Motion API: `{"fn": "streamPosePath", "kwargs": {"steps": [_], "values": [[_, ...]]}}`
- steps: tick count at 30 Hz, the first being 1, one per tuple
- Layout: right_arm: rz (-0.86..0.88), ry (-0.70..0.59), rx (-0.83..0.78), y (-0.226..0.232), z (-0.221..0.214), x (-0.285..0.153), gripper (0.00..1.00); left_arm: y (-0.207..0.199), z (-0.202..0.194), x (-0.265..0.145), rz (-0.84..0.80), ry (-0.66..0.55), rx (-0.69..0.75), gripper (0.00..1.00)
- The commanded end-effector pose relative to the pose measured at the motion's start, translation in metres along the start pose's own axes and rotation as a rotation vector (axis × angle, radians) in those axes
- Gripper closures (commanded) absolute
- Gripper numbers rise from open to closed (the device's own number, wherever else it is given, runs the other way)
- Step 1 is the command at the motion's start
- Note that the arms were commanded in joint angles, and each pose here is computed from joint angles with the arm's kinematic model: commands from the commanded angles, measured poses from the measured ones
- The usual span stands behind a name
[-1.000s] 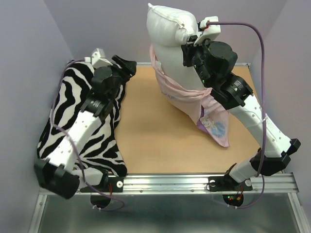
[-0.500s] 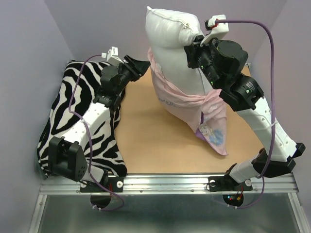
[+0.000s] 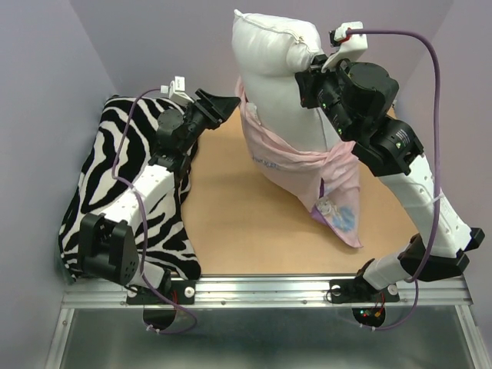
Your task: Remove the pillowcase from the pillow
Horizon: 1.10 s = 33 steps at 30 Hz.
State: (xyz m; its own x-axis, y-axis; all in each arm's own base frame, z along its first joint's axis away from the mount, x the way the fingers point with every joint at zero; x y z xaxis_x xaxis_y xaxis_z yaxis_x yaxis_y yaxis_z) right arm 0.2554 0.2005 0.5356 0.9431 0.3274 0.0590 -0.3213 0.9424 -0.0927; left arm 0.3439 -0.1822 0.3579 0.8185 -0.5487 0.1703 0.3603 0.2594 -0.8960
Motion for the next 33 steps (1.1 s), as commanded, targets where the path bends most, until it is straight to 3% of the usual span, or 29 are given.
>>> {"fn": "streamPosePath", "kwargs": {"steps": [1,3,5,6,7,8,16,23,29,33], "values": [[-0.015,-0.259,0.147,-0.017,0.069,-0.025,0.99,-0.023,0.005,0.014,-0.176,0.015,0.002,0.33],[-0.013,-0.261,0.153,-0.017,0.070,-0.025,0.99,-0.020,0.004,0.023,-0.203,0.030,-0.015,0.34],[-0.010,-0.264,0.158,-0.017,0.071,-0.026,0.99,-0.013,0.003,0.036,-0.201,0.041,-0.028,0.47],[-0.009,-0.264,0.158,-0.016,0.071,-0.026,1.00,-0.010,0.002,0.040,-0.194,0.045,-0.039,0.60],[-0.014,-0.272,0.162,-0.018,0.074,-0.027,0.99,-0.003,0.002,0.048,-0.178,0.050,-0.047,0.87],[-0.019,-0.277,0.165,-0.019,0.076,-0.028,0.99,0.001,0.003,0.052,-0.156,0.042,-0.056,1.00],[-0.104,-0.321,0.164,-0.035,0.094,-0.038,1.00,0.104,-0.042,0.063,0.264,0.078,-0.108,1.00],[-0.169,-0.361,0.158,-0.048,0.109,-0.046,0.99,0.195,-0.115,0.052,0.527,0.207,-0.081,1.00],[-0.211,-0.390,0.144,-0.058,0.119,-0.055,0.99,0.226,-0.159,0.039,0.624,0.258,-0.060,1.00],[-0.158,-0.336,0.153,-0.045,0.100,-0.045,1.00,0.208,-0.161,0.041,0.563,0.277,-0.025,1.00]]}}
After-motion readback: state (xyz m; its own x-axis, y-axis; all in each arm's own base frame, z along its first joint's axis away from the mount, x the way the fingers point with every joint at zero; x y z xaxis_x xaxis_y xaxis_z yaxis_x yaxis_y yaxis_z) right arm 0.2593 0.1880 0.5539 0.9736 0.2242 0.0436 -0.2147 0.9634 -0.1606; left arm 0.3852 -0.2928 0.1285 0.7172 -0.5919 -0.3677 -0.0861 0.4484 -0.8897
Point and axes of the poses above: each gripper's point midway between its finger pads, its own x axis out along the fingers, its own y axis along the line the jaws close on, z = x × y, the point moved 8 cm from there along -x, back along the fingers, and after that the axes turned 13 degrees about -x, right-handed, at the moved point
